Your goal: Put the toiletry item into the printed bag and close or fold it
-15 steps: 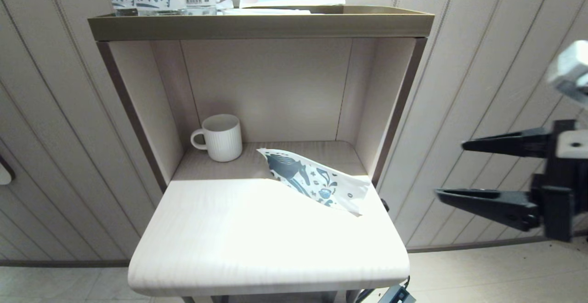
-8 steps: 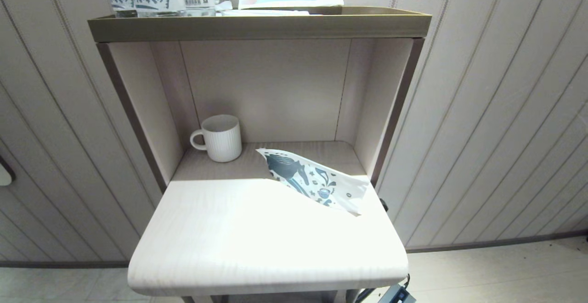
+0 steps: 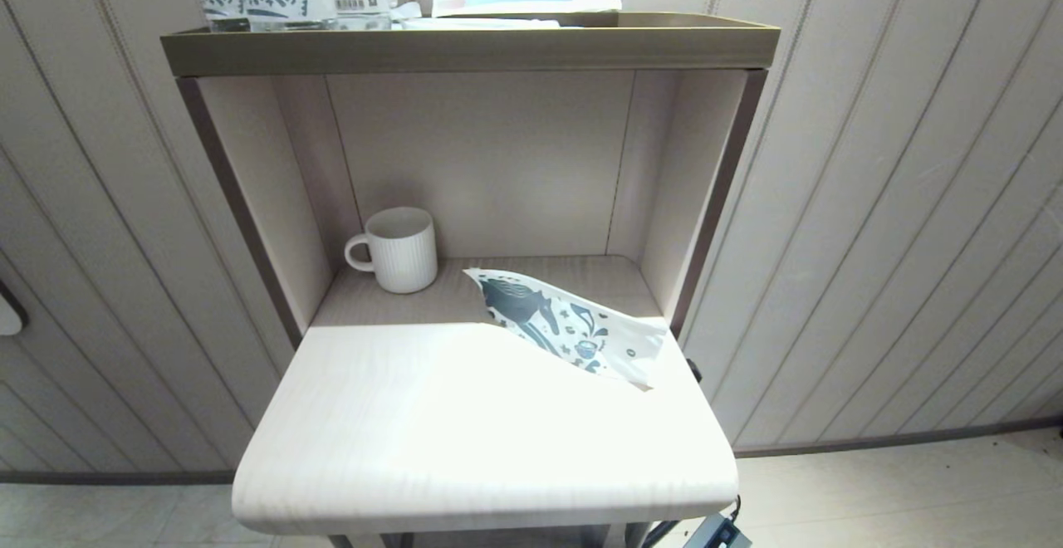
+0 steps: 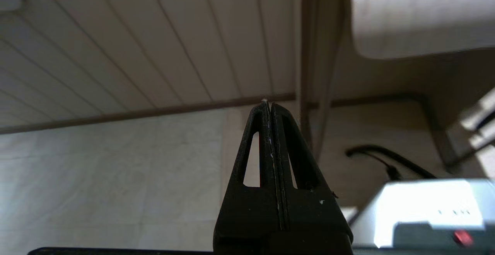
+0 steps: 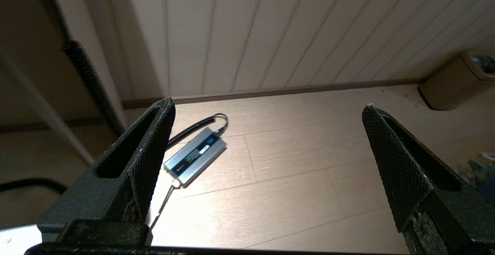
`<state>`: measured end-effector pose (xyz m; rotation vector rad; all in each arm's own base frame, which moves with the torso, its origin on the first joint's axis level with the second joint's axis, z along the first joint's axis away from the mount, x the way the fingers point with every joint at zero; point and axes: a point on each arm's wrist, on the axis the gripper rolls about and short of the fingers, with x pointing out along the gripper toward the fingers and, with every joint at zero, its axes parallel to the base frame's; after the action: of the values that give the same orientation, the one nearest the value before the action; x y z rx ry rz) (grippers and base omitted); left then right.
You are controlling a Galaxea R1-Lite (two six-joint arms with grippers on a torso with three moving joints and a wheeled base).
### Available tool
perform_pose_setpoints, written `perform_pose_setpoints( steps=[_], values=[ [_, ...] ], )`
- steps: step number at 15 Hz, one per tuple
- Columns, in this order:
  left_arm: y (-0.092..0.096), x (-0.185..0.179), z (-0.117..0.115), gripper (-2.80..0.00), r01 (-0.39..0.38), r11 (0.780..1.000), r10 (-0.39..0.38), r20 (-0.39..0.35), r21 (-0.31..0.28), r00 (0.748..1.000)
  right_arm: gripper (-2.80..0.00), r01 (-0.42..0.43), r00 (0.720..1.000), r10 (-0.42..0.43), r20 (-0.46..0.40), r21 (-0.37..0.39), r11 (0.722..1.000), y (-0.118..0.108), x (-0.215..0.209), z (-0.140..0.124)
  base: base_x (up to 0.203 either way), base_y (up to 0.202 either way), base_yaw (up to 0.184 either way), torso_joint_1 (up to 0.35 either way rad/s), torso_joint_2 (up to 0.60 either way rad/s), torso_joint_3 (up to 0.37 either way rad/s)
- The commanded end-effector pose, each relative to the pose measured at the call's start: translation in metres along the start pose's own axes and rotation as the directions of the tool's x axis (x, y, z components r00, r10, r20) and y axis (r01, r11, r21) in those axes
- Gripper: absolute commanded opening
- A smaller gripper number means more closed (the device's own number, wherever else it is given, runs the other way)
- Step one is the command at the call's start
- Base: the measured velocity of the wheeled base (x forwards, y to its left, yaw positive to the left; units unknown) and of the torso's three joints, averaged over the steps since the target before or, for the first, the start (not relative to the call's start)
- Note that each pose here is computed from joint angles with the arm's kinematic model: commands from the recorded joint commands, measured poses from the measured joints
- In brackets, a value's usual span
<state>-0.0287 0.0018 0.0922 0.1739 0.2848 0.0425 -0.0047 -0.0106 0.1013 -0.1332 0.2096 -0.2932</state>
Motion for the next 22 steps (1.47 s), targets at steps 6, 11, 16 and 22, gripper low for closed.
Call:
perform_pose_setpoints(
  steps=[6,11,16,22],
  values=[
    [-0.006,-0.001,-0.017,-2.80,0.114,0.993,-0.112,0.116,-0.009,0.987,0.00,-0.102,0.973,0.111,0.201,-0.053,0.993,0.004,-0.019,-0.018,0.000,0.000,0.000,0.000,0.00,0.000],
    [-0.006,0.000,-0.018,-2.80,0.116,0.993,-0.114,0.116,-0.008,0.987,0.00,-0.298,0.942,0.276,0.189,0.101,0.949,0.009,-0.016,-0.030,0.000,0.000,0.000,0.000,0.00,0.000],
    [-0.005,0.000,-0.018,-2.80,0.070,0.995,-0.061,0.109,-0.077,0.992,0.00,-0.295,0.941,0.269,0.207,0.104,0.950,0.009,-0.015,-0.029,0.000,0.000,0.000,0.000,0.00,0.000],
    [-0.004,0.001,-0.017,-2.80,0.052,0.987,-0.035,0.113,-0.149,0.993,0.00,-0.295,0.940,0.269,0.208,0.105,0.950,0.009,-0.015,-0.029,0.000,0.000,0.000,0.000,0.00,0.000]
  ],
)
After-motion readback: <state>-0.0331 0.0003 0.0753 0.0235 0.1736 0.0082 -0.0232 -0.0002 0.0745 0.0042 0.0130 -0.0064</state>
